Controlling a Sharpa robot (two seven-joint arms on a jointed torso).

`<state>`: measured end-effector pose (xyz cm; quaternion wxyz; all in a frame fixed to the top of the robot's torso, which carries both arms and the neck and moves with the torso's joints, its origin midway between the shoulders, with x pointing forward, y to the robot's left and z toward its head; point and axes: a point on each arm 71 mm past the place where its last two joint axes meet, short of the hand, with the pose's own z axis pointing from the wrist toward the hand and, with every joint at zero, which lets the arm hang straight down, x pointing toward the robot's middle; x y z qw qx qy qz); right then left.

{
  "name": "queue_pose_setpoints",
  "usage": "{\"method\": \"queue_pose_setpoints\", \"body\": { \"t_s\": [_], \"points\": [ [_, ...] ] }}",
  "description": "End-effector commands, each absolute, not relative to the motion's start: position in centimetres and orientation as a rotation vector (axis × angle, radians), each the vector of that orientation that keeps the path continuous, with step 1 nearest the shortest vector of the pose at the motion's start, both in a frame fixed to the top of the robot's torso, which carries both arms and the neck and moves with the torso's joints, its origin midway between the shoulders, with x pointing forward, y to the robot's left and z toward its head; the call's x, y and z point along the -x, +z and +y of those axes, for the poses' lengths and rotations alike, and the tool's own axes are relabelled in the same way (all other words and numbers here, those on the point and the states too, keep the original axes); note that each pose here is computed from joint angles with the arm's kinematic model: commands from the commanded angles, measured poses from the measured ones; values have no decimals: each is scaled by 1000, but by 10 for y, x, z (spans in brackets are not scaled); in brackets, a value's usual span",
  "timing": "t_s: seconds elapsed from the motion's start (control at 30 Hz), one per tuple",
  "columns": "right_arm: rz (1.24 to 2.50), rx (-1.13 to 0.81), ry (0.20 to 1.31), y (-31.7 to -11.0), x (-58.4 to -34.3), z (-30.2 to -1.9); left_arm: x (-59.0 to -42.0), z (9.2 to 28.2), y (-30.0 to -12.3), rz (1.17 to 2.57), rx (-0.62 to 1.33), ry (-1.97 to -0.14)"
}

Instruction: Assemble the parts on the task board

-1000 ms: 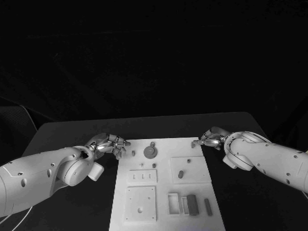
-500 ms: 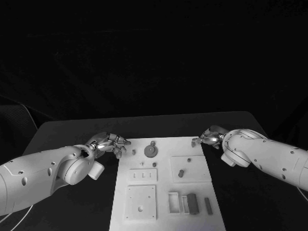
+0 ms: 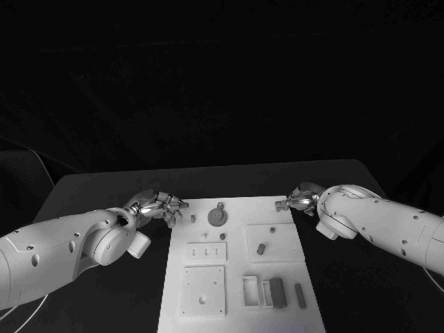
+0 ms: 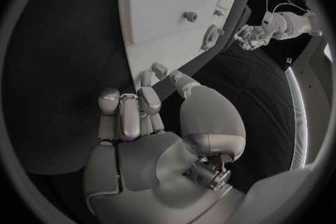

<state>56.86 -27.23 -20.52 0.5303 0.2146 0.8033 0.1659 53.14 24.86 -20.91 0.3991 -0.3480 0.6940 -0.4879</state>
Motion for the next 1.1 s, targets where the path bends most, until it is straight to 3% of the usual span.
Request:
{"method": "queue_pose_setpoints", "body": {
  "t_s": [0.03,1.1],
  "points": [
    [1940,-493,384,-206,-569,-271,-531,247,-208,1764,871,-1250],
    [1937,-449,357,-205,-574,-263,-532,247,-209,1766,871,-1248]
  ]
}}
